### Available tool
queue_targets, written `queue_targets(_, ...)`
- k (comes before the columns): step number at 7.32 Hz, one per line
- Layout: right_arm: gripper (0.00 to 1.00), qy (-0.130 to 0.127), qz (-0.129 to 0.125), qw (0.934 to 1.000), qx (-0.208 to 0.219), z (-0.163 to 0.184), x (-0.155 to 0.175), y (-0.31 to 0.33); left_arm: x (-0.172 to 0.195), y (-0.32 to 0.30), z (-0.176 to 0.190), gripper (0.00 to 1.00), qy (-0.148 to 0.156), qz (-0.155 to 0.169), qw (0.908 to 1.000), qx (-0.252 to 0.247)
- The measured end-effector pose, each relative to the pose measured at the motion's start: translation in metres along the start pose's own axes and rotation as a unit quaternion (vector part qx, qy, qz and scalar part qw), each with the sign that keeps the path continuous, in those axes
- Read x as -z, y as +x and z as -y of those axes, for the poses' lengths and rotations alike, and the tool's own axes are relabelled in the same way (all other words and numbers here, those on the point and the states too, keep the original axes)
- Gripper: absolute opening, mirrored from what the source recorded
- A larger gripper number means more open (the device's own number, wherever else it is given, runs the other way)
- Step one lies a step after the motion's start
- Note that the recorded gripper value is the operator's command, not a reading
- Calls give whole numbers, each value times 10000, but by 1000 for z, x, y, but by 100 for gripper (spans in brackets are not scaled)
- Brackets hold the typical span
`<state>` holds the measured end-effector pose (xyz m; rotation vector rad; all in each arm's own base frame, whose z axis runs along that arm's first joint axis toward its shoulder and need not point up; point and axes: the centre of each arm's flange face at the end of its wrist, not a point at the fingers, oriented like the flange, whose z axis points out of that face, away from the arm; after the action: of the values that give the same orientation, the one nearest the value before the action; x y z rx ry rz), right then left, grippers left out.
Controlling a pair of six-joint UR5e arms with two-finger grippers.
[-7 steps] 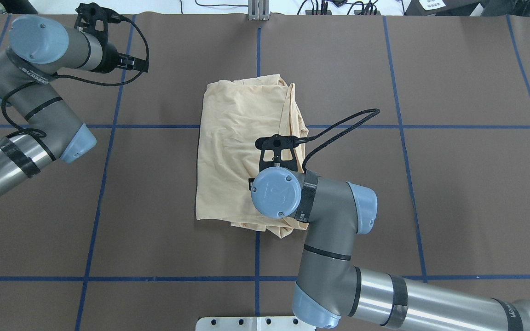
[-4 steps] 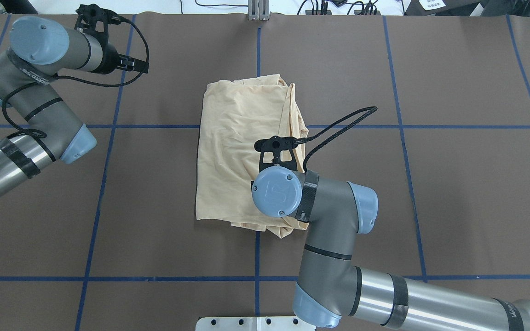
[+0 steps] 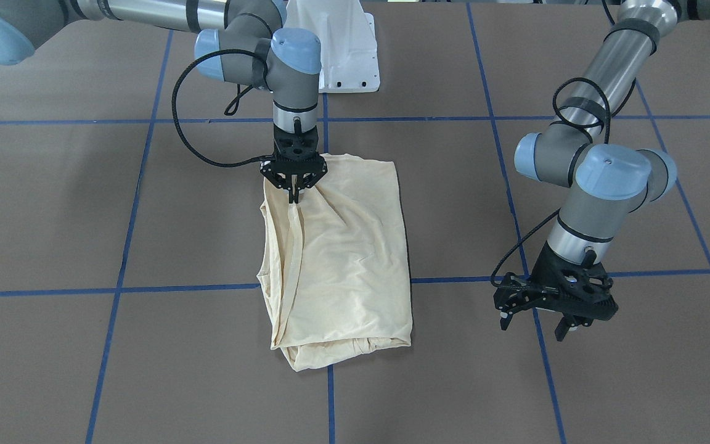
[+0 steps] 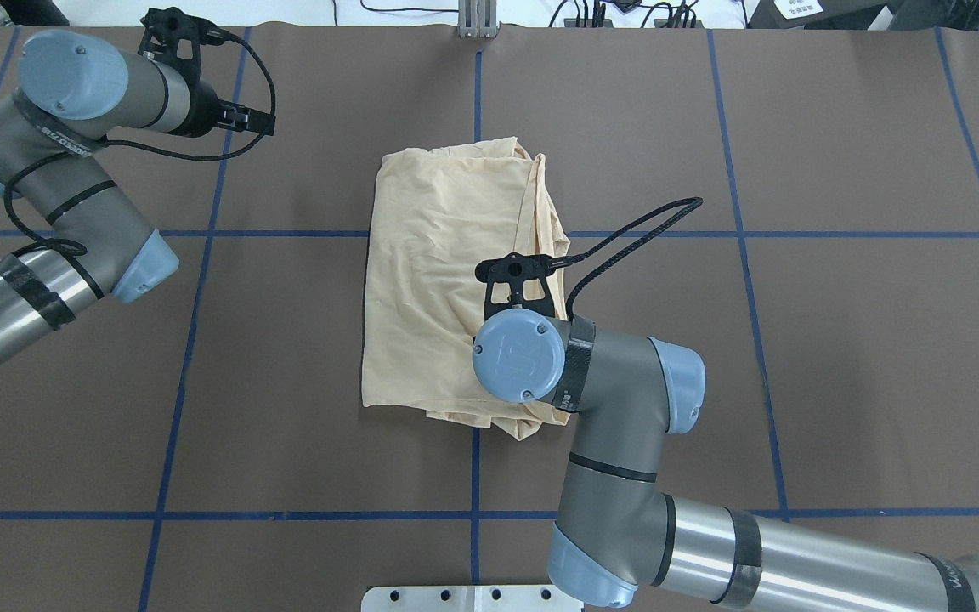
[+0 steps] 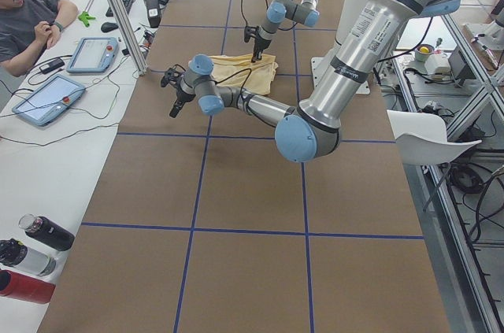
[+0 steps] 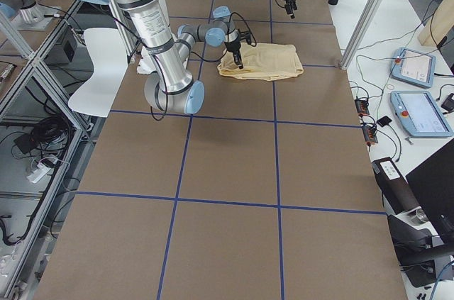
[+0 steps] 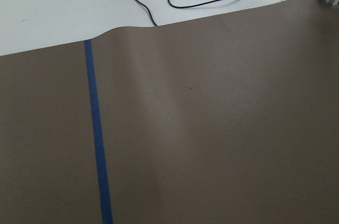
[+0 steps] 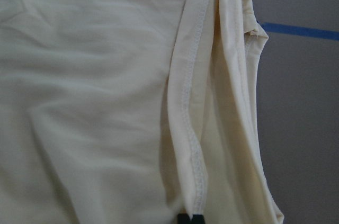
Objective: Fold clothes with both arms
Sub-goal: 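Open the right gripper and withdraw it from the shirt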
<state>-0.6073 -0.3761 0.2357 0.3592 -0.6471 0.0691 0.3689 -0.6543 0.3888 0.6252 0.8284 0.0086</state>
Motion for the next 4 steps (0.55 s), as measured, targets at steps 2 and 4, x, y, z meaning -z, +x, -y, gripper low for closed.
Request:
queue_targets(2, 0, 29, 38, 10000, 53, -3, 6, 23, 0, 1, 0, 100, -3, -5, 10000, 0)
queue_targets(4, 18, 25, -40, 9999, 151, -15, 3, 62, -1, 3, -2, 100, -9, -20, 10000, -4)
